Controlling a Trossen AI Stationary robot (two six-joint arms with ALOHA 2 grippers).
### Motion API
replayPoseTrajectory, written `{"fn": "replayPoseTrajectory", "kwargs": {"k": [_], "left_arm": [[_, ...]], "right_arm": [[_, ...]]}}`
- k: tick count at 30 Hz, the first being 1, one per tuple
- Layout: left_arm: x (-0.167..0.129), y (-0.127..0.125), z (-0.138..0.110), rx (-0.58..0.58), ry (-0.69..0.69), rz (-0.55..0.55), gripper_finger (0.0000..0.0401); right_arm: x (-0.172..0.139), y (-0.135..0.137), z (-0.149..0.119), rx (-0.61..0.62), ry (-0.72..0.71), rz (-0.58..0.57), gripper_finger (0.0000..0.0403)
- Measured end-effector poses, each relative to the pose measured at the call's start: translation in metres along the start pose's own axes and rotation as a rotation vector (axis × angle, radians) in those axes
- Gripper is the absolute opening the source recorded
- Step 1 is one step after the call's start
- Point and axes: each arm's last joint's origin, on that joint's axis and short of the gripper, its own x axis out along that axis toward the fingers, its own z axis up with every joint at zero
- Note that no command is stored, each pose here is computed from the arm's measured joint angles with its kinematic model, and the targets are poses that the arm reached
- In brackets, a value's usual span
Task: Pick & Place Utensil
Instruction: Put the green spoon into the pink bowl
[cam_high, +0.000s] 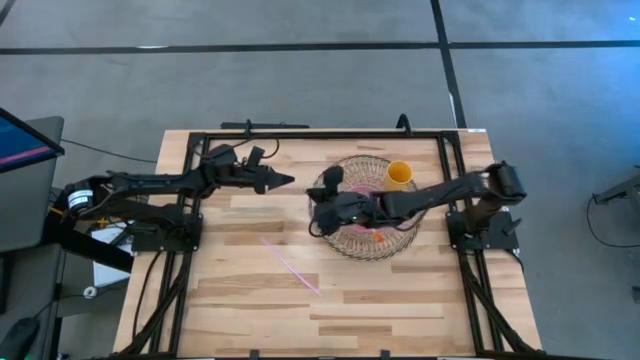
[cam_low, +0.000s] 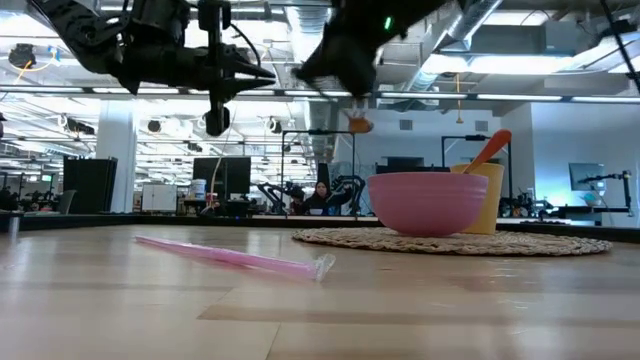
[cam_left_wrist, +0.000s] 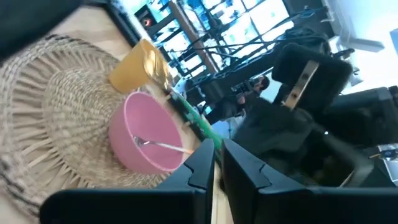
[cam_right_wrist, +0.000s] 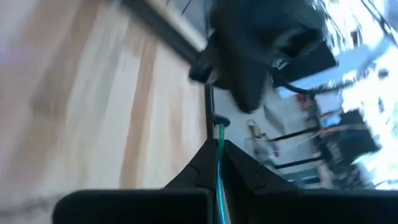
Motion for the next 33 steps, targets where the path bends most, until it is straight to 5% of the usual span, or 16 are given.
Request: {"fn": "replayPoseTrajectory", "kwargs": {"k": [5, 11, 19, 25, 33], "left_arm": [[-0.003, -0.004, 0.002, 0.010, -0.013, -0.016, 0.0030], [-0.003, -0.005, 0.002, 0.013, -0.017, -0.021, 0.0030], [-0.003, -0.005, 0.002, 0.087, -0.019, -0.022, 0.0030], [-0.003, -0.006, 0.003, 0.089, -0.023, -0.026, 0.0030], [-0.003, -0.006, 0.003, 0.093, -0.027, -0.031, 0.0030]], "right_arm": [[-0.031, -0.026, 0.006, 0.340, -0.028, -0.002, 0.0005], [-0.057, -0.034, 0.001, 0.590, 0.052, 0.025, 0.0005], [-0.050, 0.002, -0.003, 0.636, 0.174, 0.028, 0.0003], [-0.026, 0.031, -0.011, 0.602, 0.270, -0.141, 0.0002], [-0.007, 0.052, -0.024, 0.575, 0.339, -0.166, 0.0008]]}}
